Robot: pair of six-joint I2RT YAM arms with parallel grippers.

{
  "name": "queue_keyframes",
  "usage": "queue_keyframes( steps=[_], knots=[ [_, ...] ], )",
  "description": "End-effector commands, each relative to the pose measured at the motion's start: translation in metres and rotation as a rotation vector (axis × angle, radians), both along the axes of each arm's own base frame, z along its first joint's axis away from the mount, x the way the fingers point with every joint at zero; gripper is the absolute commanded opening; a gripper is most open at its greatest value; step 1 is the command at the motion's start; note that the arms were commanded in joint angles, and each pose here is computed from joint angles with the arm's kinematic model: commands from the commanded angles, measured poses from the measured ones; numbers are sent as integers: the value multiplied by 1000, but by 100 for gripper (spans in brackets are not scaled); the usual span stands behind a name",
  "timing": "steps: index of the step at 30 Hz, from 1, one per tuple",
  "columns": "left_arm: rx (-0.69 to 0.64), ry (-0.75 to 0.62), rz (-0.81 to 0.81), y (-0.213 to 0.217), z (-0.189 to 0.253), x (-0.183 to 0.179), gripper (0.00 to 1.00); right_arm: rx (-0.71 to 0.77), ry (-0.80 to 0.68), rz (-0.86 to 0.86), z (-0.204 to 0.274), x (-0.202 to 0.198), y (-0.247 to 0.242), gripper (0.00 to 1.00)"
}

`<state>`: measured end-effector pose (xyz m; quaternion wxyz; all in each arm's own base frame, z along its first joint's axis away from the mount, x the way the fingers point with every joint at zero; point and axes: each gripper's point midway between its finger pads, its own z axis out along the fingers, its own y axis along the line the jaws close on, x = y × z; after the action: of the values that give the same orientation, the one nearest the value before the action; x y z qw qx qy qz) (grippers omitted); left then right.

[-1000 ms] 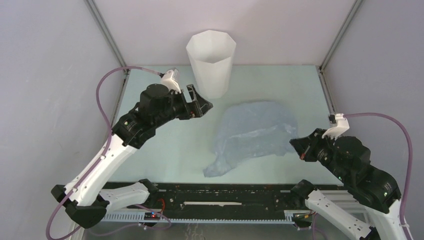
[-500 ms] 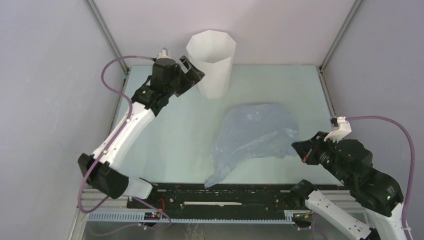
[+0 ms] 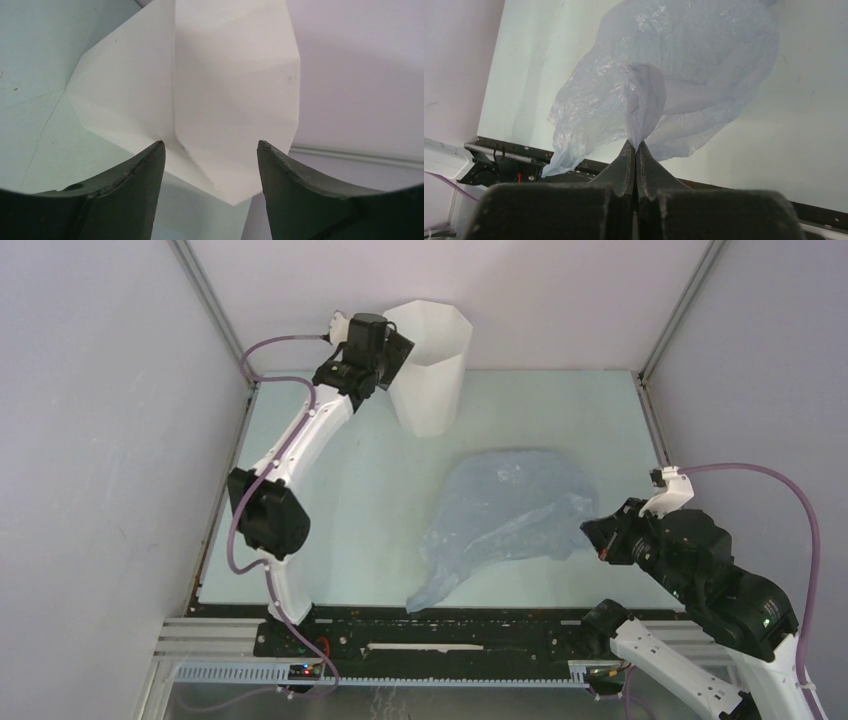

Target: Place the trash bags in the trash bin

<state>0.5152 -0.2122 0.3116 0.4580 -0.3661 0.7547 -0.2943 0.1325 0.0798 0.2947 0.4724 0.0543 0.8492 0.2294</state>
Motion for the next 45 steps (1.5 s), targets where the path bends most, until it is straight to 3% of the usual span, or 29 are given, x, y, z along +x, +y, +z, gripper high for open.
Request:
queue_keyframes(
  steps=[1,6,8,14,18,26,38,45],
  knots=[
    [-23,114,140,14,-5,9,72,-23,-51,-81,11,8,-15,0],
    [51,165,218,31,-12,10,72,-23,-71,-141,13,10,-26,0],
    [76,178,227,34,-17,9,68,-22,-73,-155,13,10,-28,0],
    [138,209,209,37,-25,7,47,-15,-69,-162,11,10,-28,0],
    [191,174,183,42,-6,3,27,-5,-71,-148,12,10,-25,0],
    [328,151,153,71,29,-38,1,-15,-96,-98,17,10,-19,0],
    [495,130,-59,85,47,-144,0,-54,-163,-42,31,4,-23,0],
    [358,121,-217,67,-3,-190,0,-68,-169,-19,31,4,-20,0]
  ],
)
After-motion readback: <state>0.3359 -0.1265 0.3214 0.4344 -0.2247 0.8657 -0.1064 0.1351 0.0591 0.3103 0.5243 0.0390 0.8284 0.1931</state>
